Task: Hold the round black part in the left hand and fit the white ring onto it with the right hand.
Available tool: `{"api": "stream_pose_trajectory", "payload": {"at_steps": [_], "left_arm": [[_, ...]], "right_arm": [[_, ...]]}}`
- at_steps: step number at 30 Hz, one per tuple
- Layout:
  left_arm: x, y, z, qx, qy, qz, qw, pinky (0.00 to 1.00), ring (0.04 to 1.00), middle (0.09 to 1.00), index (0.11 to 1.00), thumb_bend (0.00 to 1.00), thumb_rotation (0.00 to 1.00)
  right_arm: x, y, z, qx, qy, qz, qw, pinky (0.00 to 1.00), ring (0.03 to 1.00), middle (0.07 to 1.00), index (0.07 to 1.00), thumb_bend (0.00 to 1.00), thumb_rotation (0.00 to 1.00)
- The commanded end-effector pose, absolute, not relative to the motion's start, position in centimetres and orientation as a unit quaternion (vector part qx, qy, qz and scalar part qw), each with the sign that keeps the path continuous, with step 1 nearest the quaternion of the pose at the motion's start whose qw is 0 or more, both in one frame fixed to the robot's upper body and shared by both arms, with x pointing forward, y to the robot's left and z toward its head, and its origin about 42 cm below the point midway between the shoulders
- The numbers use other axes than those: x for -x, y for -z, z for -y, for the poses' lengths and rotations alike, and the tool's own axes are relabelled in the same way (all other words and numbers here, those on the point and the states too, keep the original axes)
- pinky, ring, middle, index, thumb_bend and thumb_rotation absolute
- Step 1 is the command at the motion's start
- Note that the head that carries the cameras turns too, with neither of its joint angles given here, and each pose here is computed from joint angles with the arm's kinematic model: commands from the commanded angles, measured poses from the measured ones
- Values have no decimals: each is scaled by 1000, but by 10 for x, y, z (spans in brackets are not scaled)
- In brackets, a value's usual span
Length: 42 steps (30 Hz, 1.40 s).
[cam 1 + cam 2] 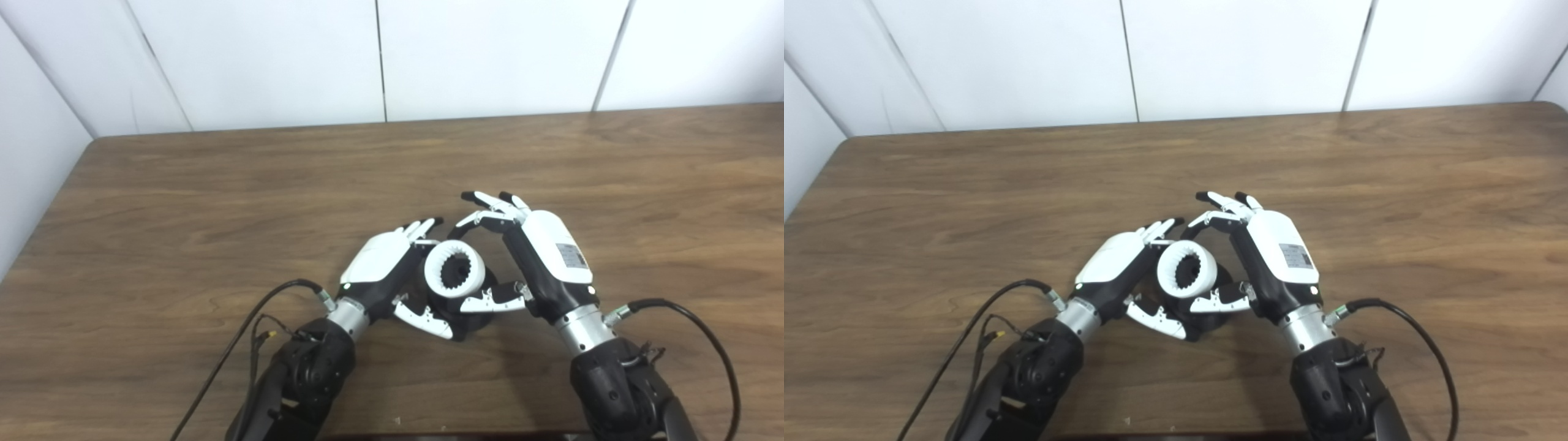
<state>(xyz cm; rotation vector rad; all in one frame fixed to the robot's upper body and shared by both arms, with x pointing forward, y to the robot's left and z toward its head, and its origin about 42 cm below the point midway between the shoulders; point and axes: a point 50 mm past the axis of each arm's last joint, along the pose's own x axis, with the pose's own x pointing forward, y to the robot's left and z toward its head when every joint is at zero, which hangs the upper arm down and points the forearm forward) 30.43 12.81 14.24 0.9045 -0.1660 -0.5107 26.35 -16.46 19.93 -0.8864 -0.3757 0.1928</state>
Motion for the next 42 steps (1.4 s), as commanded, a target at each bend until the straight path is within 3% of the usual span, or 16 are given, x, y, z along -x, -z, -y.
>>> {"api": "stream_pose_trajectory", "payload": {"at_steps": [1, 34, 42], "left_arm": [[-311, -163, -131, -433, 233, 114, 863, 1000, 1000, 1000, 606, 1000, 337], [-312, -172, -134, -433, 231, 117, 864, 1000, 1000, 1000, 608, 999, 320], [-311, -171, -131, -433, 231, 116, 863, 1000, 1000, 1000, 606, 1000, 318]], "right_arm": [[-263, -218, 166, 421, -72, 221, 877, 982, 871, 875, 495, 520, 156], [-261, -200, 174, 436, -80, 185, 877, 927, 859, 872, 495, 522, 153], [-264, -212, 165, 437, -87, 209, 871, 930, 863, 875, 496, 521, 155]]}}
